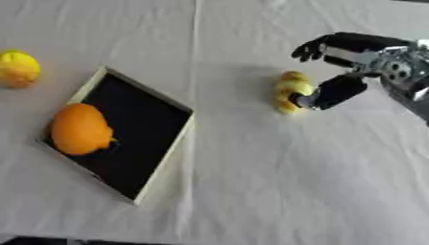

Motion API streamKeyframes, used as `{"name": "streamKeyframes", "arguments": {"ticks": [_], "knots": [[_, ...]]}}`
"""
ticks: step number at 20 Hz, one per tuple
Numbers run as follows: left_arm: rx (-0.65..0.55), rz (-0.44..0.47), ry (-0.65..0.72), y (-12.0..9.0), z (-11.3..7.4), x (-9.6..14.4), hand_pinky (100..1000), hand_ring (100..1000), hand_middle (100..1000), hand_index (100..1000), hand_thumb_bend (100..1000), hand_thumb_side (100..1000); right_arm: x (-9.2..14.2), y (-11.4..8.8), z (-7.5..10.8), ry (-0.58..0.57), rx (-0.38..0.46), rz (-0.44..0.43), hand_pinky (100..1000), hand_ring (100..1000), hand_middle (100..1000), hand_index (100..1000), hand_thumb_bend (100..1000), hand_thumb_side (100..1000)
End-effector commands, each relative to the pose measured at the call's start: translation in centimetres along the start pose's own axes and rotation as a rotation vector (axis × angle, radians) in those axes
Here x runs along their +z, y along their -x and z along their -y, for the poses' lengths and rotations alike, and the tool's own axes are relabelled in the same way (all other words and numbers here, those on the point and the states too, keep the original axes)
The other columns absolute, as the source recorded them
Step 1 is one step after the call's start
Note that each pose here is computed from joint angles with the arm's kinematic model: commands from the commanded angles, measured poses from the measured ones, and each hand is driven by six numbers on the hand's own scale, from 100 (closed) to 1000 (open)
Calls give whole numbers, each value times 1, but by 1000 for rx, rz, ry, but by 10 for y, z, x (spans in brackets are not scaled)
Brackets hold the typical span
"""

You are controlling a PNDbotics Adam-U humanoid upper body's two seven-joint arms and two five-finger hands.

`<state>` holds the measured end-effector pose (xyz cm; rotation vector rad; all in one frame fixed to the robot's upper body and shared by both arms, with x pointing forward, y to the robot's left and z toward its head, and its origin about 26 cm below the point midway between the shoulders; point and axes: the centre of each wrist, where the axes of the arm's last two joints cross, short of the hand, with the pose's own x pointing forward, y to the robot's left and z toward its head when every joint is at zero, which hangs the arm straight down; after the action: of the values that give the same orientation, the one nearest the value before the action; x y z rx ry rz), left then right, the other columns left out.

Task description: Pick up objects on the table and place them in the box.

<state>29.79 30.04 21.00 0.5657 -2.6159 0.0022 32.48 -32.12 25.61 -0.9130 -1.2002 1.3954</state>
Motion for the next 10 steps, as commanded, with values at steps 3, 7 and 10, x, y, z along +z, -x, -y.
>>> {"name": "streamKeyframes", "arguments": {"ticks": [3, 7, 10], "knots": [[10, 30, 2, -6, 0, -6, 809, 832, 800, 866, 208, 397, -9, 13, 2, 4, 18, -47, 941, 916, 850, 938, 366, 409], [13, 29, 2, -6, 0, -6, 810, 832, 800, 866, 205, 399, -15, 16, -1, -5, 16, -47, 936, 908, 813, 909, 350, 399], [16, 28, 2, -6, 1, -6, 810, 832, 801, 867, 202, 402, -15, 12, -1, 7, 15, -19, 913, 874, 734, 852, 340, 362]]}}
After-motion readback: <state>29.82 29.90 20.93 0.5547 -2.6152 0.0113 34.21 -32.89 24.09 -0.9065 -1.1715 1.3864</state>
